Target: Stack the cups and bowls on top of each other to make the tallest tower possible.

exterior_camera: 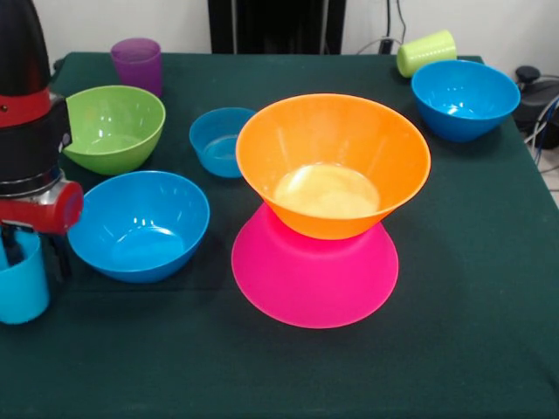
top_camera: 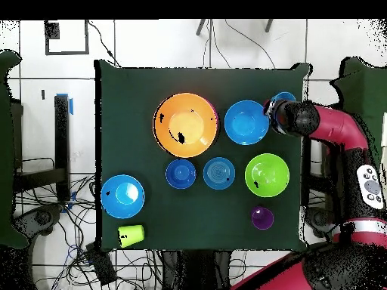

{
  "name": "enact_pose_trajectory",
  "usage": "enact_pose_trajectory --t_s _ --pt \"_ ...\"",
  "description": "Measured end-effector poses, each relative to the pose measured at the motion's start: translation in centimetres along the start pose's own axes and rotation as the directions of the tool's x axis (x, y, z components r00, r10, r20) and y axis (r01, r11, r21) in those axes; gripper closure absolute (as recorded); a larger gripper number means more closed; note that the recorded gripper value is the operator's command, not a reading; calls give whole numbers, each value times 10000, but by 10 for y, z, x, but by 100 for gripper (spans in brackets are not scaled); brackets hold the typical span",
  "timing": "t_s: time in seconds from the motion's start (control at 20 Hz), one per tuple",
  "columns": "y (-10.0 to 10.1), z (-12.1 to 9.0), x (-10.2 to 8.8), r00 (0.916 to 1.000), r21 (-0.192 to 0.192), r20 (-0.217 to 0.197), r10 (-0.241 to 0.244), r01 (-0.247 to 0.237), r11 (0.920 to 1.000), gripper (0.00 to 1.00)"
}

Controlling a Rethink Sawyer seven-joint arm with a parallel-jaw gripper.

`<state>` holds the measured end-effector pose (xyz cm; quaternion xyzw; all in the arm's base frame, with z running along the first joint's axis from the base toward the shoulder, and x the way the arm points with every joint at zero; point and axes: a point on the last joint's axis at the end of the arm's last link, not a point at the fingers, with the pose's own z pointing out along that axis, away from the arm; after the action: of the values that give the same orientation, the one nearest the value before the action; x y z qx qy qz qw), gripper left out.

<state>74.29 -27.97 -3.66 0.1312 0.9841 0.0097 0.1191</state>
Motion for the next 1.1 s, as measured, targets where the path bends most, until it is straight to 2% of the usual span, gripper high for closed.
enact_pose_trajectory --t_s 0.25,0.55,0.6,0.9,1.1 --pt "2 12 9 9998 -185 -152 -160 157 9997 0" --pt "4 11 7 9995 -252 -112 -295 292 9993 0" --pt "5 9 5 9994 -294 -62 -326 324 9990 100" --pt "0 -8 -12 9994 -359 233 -262 270 9990 100" --pt "1 -10 -12 9994 -393 240 -255 264 9989 100"
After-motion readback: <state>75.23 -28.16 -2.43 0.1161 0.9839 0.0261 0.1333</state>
